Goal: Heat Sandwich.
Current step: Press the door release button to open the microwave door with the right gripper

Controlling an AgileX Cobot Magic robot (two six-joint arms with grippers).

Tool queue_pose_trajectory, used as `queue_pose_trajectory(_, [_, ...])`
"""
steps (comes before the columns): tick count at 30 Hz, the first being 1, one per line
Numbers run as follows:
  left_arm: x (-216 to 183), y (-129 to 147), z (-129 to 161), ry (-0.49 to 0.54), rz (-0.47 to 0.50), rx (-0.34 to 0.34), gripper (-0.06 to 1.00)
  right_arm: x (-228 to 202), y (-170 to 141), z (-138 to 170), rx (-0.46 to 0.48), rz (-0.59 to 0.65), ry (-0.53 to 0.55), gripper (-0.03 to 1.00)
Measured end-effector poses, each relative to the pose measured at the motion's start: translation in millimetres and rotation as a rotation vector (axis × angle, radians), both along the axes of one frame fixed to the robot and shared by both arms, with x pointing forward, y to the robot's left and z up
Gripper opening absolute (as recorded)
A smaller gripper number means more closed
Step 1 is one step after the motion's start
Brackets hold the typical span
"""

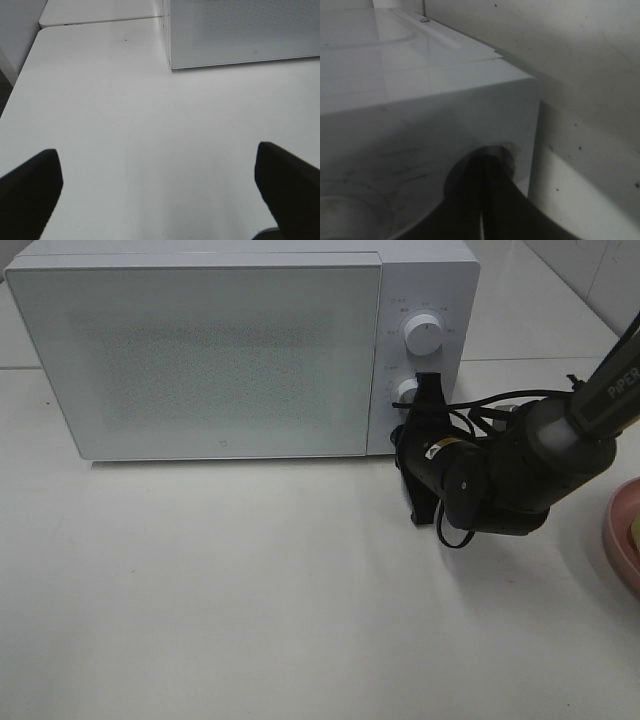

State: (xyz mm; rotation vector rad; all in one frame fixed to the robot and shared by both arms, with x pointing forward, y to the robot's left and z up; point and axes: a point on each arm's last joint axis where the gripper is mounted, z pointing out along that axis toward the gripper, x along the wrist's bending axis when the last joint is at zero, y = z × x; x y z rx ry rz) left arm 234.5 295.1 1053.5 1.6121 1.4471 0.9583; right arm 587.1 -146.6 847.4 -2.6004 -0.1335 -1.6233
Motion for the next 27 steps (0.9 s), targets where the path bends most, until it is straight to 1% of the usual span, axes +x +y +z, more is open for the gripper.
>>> queue_pose_trajectory(3, [0, 0, 0, 0.0, 0.0, 0.0, 0.99, 5, 2, -3, 0.009, -0.009, 0.016, 0.01])
queue_pose_trajectory(6, [0, 0, 0, 0.0, 0.0, 0.0, 0.99, 10, 1, -2, 0.024, -0.021, 0.062, 0.01])
queue_pose_trajectory(10, [0, 0, 0, 0.0, 0.0, 0.0, 0.99, 11, 1, -1, 0.024, -0.016, 0.081, 0.01])
queue_pose_trajectory(23, [0, 0, 0, 0.0, 0.0, 0.0, 0.99, 11, 1, 1, 0.024, -0.016, 0.093, 0.01])
queue_pose_trajectory(27, [0, 0, 0, 0.0, 0.0, 0.0, 0.99, 12, -1, 4, 0.028, -0.011, 0.117, 0.01])
